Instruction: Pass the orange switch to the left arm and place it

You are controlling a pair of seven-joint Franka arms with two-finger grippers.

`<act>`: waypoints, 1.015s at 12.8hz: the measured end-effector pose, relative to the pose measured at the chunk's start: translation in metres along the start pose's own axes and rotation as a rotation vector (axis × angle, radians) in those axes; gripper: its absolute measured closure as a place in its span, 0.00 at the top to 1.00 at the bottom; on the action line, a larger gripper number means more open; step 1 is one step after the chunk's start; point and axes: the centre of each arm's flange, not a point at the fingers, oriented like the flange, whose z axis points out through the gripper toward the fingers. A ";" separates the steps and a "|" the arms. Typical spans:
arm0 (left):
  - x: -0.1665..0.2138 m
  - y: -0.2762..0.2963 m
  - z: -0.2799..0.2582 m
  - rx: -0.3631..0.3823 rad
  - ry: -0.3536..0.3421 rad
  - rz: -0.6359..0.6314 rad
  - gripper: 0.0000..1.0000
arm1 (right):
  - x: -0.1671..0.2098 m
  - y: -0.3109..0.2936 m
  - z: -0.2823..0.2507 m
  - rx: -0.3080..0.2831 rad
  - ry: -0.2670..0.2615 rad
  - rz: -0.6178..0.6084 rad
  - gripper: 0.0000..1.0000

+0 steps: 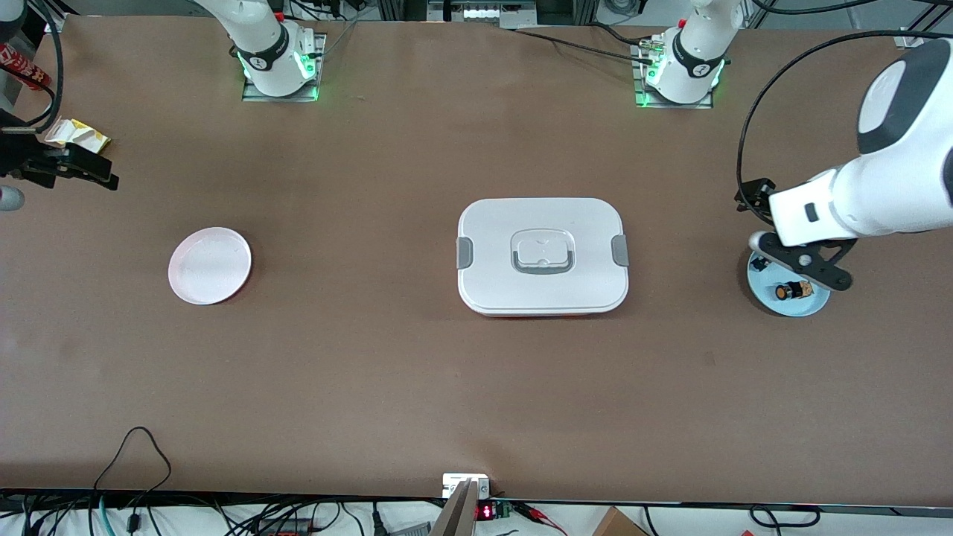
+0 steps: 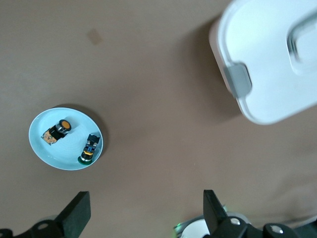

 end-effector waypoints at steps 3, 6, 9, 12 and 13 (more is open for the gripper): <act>-0.012 -0.018 -0.009 -0.032 0.078 -0.246 1.00 | 0.001 -0.006 0.001 -0.001 -0.001 -0.010 1.00; -0.034 -0.021 -0.006 0.013 0.176 -0.358 1.00 | 0.001 -0.005 0.000 -0.001 -0.001 -0.009 1.00; -0.068 -0.009 -0.003 0.029 0.240 -0.369 1.00 | 0.000 -0.003 0.000 -0.001 -0.001 -0.005 1.00; -0.084 -0.007 0.000 0.037 0.253 -0.373 1.00 | 0.000 -0.003 0.000 -0.001 -0.001 -0.002 1.00; -0.083 -0.010 0.002 0.049 0.248 -0.371 1.00 | 0.000 -0.003 0.000 -0.001 0.000 0.000 1.00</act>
